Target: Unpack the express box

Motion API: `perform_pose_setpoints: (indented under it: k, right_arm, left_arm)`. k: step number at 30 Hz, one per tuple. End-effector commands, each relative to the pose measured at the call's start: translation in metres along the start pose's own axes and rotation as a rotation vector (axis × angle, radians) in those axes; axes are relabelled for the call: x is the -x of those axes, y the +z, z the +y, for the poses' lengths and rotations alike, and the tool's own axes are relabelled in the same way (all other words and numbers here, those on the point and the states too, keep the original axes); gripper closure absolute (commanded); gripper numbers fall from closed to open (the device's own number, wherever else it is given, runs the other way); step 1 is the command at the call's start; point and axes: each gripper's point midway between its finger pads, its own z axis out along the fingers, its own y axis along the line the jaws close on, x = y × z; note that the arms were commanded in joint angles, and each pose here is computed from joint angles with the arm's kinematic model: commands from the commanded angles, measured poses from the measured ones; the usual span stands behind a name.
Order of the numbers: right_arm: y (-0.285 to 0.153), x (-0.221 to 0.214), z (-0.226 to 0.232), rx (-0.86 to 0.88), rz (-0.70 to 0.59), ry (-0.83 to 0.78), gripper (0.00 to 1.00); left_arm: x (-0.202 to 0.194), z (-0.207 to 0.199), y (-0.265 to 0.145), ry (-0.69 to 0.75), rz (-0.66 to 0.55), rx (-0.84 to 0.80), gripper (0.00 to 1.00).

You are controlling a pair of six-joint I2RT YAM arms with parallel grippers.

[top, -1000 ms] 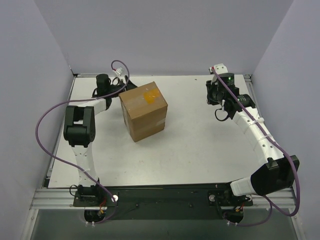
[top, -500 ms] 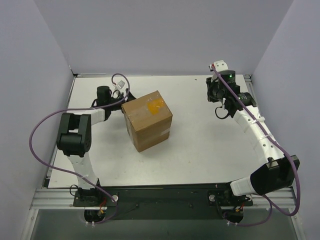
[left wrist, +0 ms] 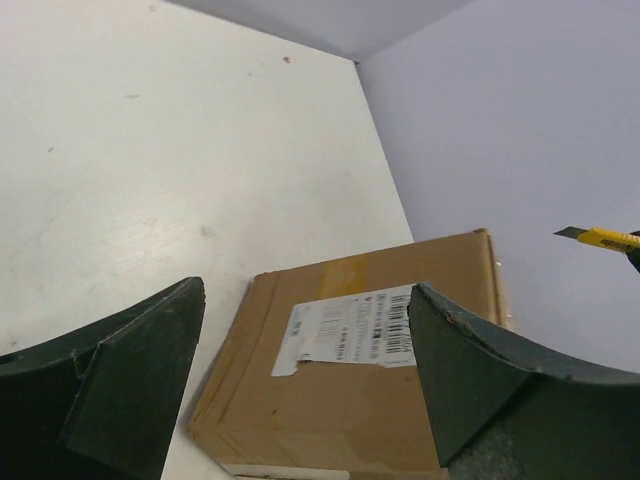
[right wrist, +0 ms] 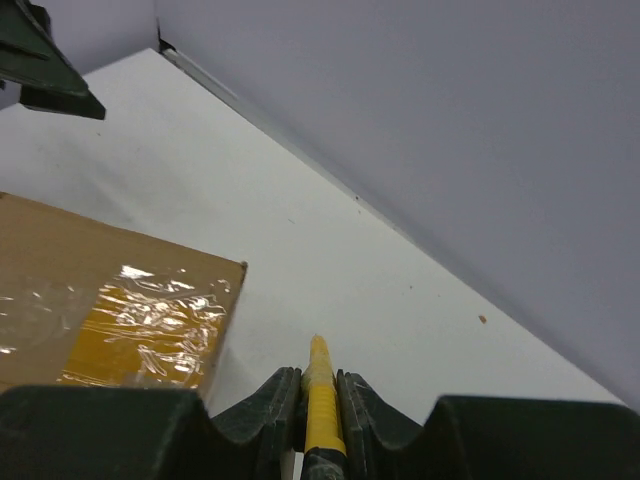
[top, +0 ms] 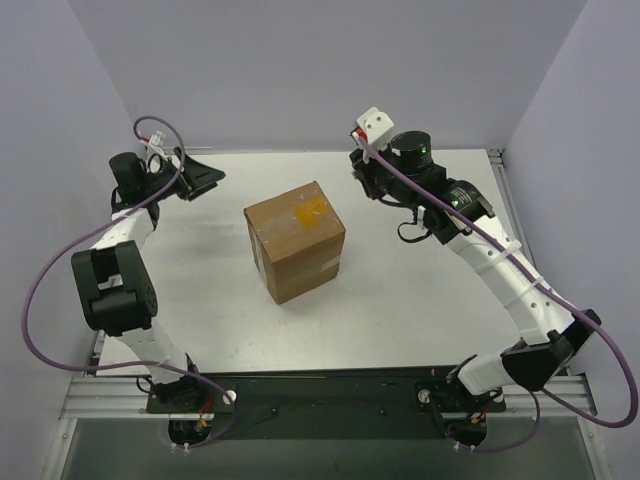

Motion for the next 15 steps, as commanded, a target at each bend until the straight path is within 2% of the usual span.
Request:
perform_pose_setpoints:
  k: [1,3,4,5,6,8,9,10,15]
  right_arm:
    - [-0.012,0.033,0.015,0.014,-0.059,-0.031,1.00]
    - [-0.015,0.038,0.026,0.037,-0.059,-0.018,1.00]
    - [-0.014,0.037,0.030,0.043,-0.058,-0.018,1.00]
    - [-0.014,0.038,0.032,0.044,-0.057,-0.020,1.00]
    - [-0.014,0.038,0.037,0.053,-0.058,-0.025,1.00]
    - [-0.014,0.037,0.039,0.058,-0.054,-0.030,1.00]
    - [-0.015,0.037,0.040,0.058,-0.052,-0.031,1.00]
    - [-0.015,0.035,0.040,0.060,-0.048,-0.032,1.00]
    - [-0.019,0.033,0.042,0.069,-0.041,-0.031,1.00]
  left_arm:
    - [0.013,-0.087,-0.018,0.219,-0.009,-0.132,0.09]
    - [0.002,-0.077,-0.023,0.222,-0.033,-0.090,0.09]
    - [0.000,-0.086,-0.028,0.276,-0.047,-0.094,0.09]
    - [-0.015,-0.075,-0.028,0.249,-0.036,-0.084,0.09]
    - [-0.017,-0.082,-0.028,0.289,-0.050,-0.116,0.09]
    - [-0.031,-0.095,-0.032,0.240,-0.036,-0.194,0.09]
    - [-0.038,-0.101,-0.034,0.300,-0.061,-0.253,0.09]
    - [-0.042,-0.109,-0.037,0.263,-0.054,-0.288,0.09]
    - [-0.067,-0.122,-0.030,0.314,-0.038,-0.332,0.08]
